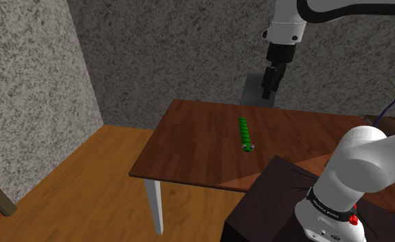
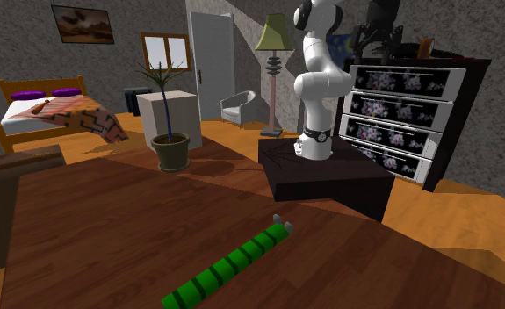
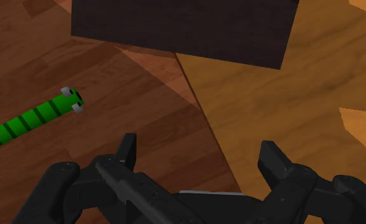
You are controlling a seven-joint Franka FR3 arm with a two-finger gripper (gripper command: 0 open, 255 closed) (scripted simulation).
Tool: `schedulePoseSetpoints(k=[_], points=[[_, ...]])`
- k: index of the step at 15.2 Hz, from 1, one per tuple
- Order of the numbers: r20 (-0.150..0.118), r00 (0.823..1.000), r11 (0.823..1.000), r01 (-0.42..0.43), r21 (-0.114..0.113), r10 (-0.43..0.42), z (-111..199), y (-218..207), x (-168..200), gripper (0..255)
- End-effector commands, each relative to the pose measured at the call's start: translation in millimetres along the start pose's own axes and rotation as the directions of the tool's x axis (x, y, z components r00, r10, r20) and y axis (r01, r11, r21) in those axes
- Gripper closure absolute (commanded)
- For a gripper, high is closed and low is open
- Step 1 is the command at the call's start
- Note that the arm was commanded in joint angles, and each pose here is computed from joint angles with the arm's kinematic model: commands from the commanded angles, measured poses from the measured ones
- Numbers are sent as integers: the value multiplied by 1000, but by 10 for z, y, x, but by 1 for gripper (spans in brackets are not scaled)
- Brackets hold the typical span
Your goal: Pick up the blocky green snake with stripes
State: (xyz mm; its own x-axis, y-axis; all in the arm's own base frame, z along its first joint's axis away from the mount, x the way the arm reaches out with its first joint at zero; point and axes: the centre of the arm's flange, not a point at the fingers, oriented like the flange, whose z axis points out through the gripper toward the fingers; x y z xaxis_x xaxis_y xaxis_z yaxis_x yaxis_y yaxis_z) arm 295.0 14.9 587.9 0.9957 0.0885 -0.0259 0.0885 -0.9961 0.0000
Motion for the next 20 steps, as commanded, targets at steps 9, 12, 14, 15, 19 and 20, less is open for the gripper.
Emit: schedulePoseSetpoints(k=[9,12,14,15,19,20], points=[[0,987,987,-159,-3,159,688,504,618,0],[-1,976,976,-218,-4,218,946,718,828,0],[-1,966,966,-257,-5,257,1117,868,960,0],[-1,961,961,-276,-5,276,1203,944,1024,0],[-2,936,936,-352,-6,352,1546,1264,1264,0],[-2,929,929,-371,-7,371,1631,1347,1320,0]])
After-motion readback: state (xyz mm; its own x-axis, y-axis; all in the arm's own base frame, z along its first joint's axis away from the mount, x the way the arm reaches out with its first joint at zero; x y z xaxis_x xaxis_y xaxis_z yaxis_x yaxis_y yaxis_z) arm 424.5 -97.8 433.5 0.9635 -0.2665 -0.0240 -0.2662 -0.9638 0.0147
